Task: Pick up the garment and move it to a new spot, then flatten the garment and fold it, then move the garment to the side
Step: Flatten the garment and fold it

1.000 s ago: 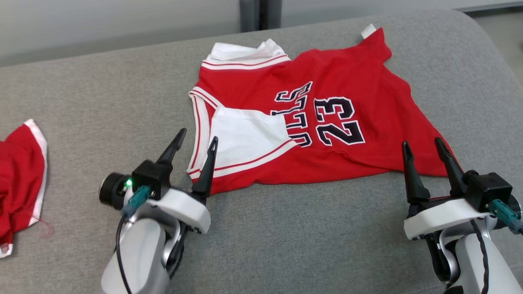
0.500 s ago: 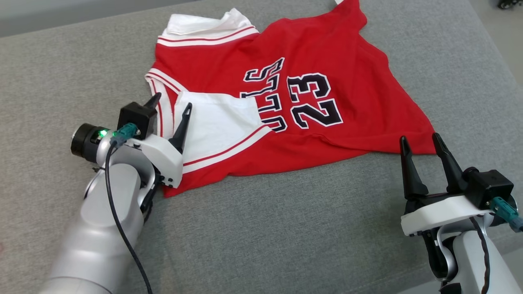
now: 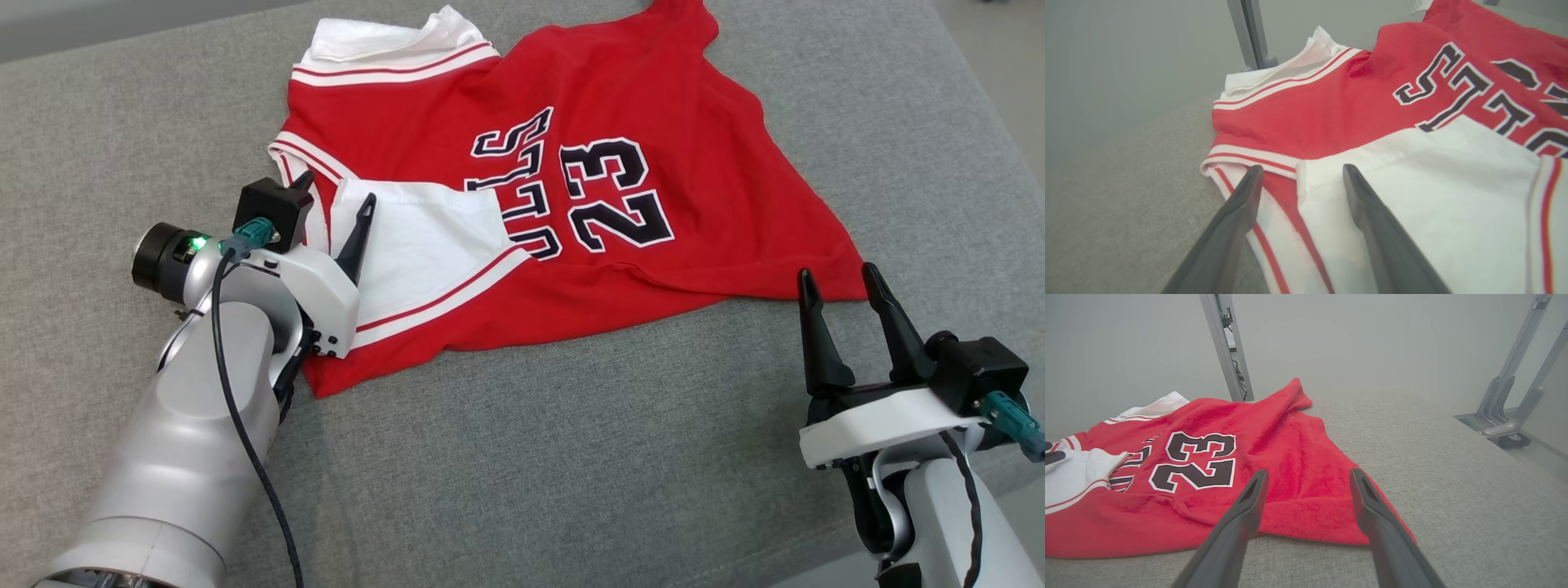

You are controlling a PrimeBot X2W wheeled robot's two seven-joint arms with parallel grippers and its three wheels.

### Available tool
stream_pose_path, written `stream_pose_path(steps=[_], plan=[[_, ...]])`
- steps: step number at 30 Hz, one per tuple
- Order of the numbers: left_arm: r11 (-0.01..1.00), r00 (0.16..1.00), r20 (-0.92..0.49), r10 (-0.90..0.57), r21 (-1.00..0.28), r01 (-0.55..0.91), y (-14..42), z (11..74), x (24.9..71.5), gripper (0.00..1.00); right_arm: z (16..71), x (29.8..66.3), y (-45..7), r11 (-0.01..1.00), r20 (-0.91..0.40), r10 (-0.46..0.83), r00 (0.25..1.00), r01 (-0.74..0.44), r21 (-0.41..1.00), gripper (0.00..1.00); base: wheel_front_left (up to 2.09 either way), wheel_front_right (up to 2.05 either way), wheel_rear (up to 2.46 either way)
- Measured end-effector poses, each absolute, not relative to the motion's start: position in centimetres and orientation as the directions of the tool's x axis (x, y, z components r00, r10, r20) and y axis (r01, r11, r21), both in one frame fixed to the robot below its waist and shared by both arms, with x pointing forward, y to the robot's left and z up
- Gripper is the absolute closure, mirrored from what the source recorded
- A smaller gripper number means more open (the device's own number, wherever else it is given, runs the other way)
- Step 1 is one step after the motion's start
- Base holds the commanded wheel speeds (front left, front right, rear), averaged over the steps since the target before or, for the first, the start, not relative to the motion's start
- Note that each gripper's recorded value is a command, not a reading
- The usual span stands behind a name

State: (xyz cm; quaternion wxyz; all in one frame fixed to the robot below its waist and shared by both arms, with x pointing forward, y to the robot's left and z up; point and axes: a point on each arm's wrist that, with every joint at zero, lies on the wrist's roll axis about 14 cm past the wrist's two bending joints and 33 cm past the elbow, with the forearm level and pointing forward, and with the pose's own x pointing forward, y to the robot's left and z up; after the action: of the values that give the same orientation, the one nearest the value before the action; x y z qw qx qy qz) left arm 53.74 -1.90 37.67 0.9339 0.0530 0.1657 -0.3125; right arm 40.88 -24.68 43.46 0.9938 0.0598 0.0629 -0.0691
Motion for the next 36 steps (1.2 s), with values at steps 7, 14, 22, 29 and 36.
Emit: stream_pose_path(steps=[7, 14, 22, 29, 36], plan=[[0.794, 0.739, -0.356, -0.572, -0.014, 0.608, -2.2, 37.2, 53.9, 0.00, 43.1, 41.4, -24.3, 0.985, -0.139, -0.117, 0.983, 0.133, 0.111, 0.00, 0.00, 0.00, 0.00], [0.795, 0.734, -0.369, -0.570, -0.023, 0.606, -2.2, 36.7, 54.3, 1.00, 42.7, 41.7, -24.3, 0.985, -0.147, -0.115, 0.982, 0.132, 0.109, 0.00, 0.00, 0.00, 0.00], [0.799, 0.754, -0.314, -0.576, -0.022, 0.601, -2.1, 38.6, 55.0, 1.00, 42.8, 41.9, -24.5, 0.984, -0.144, -0.123, 0.982, 0.140, 0.113, 0.00, 0.00, 0.00, 0.00], [0.803, 0.782, -0.209, -0.587, -0.024, 0.596, -1.8, 42.1, 54.1, 1.00, 42.9, 41.6, -25.4, 0.976, -0.143, -0.157, 0.977, 0.176, 0.130, 0.00, 0.00, 0.00, 0.00], [0.791, 0.784, -0.118, -0.610, -0.031, 0.611, -1.2, 44.7, 49.5, 1.00, 41.3, 40.5, -27.1, 0.956, -0.204, -0.223, 0.953, 0.255, 0.144, 0.00, 0.00, 0.00, 0.00]])
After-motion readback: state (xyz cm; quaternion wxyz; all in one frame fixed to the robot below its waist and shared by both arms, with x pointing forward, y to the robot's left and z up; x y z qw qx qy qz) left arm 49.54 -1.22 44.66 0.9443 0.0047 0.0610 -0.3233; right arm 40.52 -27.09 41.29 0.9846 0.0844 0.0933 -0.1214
